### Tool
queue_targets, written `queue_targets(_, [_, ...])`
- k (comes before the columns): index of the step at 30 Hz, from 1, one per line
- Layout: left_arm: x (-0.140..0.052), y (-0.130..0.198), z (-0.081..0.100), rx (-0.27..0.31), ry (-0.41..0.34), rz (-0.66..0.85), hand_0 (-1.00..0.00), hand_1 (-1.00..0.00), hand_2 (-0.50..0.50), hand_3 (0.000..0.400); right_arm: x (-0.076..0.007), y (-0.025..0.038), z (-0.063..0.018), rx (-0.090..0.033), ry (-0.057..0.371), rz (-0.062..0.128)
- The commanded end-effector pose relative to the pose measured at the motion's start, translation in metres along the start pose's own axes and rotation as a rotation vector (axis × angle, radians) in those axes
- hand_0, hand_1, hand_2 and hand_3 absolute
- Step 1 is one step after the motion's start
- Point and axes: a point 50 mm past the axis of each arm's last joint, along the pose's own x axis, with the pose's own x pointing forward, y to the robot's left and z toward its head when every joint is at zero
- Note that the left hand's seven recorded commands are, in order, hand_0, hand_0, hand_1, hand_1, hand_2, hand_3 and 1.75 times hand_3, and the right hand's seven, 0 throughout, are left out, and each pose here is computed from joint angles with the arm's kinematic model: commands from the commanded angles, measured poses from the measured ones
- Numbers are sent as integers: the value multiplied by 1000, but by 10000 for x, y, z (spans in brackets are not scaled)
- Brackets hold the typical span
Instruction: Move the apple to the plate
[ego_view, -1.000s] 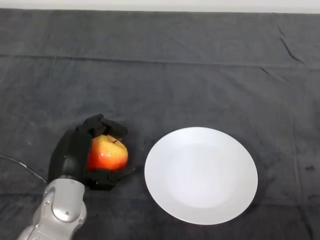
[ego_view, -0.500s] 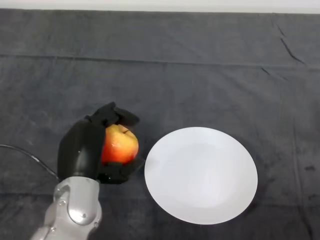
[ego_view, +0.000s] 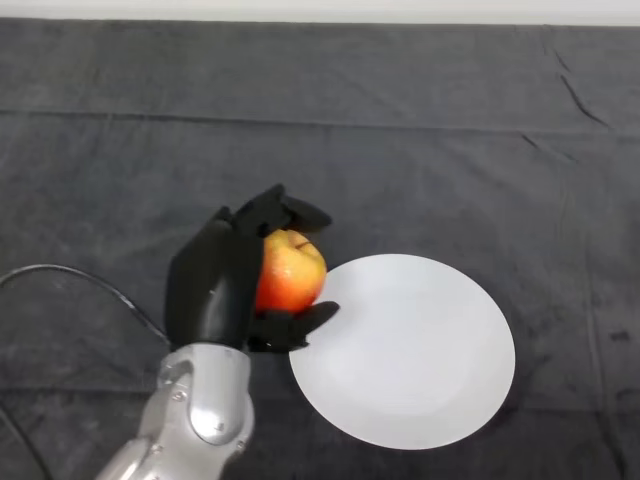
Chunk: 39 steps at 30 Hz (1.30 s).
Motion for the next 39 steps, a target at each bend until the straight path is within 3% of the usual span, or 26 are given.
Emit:
queue_targets(1, [77, -44, 79, 1, -48, -5, -1000, -1000, 0, 400, -85, -55, 103, -13, -25, -21])
queue_targets(21, [10, -443, 96, -44, -67, -178, -1000, -1000, 0, 400, -85, -55, 105, -11, -25, -20])
queue_targets(34, [-8, -514, 79, -49, -48, -258, -1000, -1000, 0, 400, -85, -55, 105, -10, -25, -20])
queue_targets(35, [-9, -517, 76, -49, -47, -261, -1000, -961, -20, 400, -85, -55, 106, -10, -25, -19])
queue_targets(36, [-9, -520, 75, -49, -46, -264, -788, -439, -175, 315, -85, -55, 106, -10, -25, -19])
queue_targets(37, [-9, -521, 74, -49, -45, -267, -471, 0, -235, 188, -85, -55, 106, -10, -25, -19])
queue_targets(38, [-8, -522, 74, -49, -43, -269, -341, 0, -171, 136, -85, -55, 106, -10, -25, -19])
queue_targets(39, [-6, -521, 74, -48, -42, -271, 0, 0, 0, 0, -85, -55, 106, -10, -25, -19])
